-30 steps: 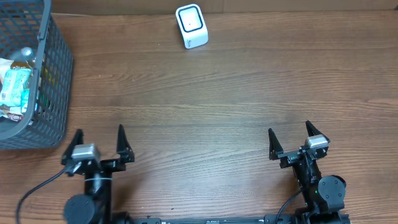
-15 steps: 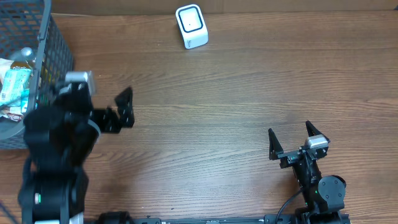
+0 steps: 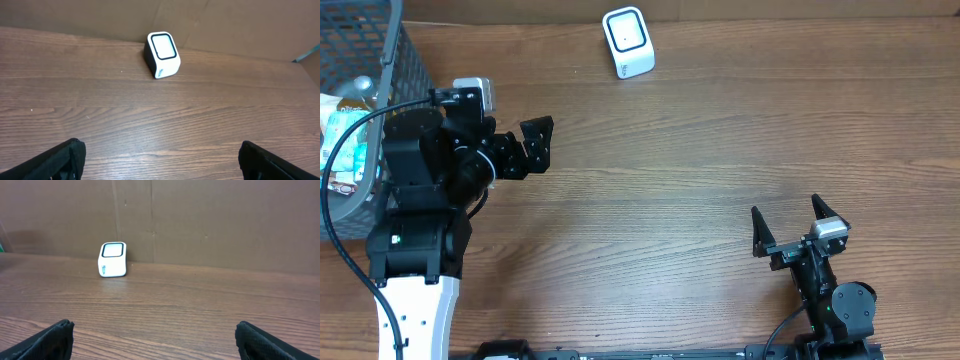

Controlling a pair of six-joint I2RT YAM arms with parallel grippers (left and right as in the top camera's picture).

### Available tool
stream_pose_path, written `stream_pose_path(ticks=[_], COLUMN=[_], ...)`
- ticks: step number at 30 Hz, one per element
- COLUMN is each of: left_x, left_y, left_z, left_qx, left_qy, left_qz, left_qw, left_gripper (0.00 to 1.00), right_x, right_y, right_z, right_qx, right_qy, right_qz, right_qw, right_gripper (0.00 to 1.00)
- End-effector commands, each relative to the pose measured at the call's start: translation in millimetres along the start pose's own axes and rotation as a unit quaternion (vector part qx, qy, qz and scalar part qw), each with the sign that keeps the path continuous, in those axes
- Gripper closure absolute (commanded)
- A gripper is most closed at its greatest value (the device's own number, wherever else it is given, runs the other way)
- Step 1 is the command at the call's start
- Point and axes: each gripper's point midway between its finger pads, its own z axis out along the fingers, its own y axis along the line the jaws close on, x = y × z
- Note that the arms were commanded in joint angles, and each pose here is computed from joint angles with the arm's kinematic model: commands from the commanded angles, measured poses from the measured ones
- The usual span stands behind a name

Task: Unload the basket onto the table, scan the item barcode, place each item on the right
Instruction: 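Raise the left gripper and move it toward the grey basket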

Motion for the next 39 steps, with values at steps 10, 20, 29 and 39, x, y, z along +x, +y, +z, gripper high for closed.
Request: stream_pose_path(ticks=[10,20,29,39], left_x=[-6.0,-3.7,-1.5,-1.8], left_y=[9.5,10.6,23.1,24.1], left_z=[-4.4,-4.5,-5.8,-5.9], left_qx=[-0.031,-0.034,-0.07,-0.073], left_qy=[-0.006,-0.001,0.0,-0.001], left_qz=[-0.012,-0.014,-0.016,-0.016], left_qw=[0.999,0.999,0.997,0.997], left_gripper=[0.0,0.0,0.0,0.0], right_x=[2.5,2.5,2.5,2.5], right_y=[-2.3,-2.3,-2.3,-2.3], right_z=[0.2,0.2,0.2,0.2], right_qx=[0.006,0.006,0.006,0.006], right_qy=[0.0,0.0,0.0,0.0], right_qz=[-0.002,-0.002,-0.002,-0.002], right_qw=[1.0,1.0,1.0,1.0], right_gripper=[0.0,0.0,0.0,0.0])
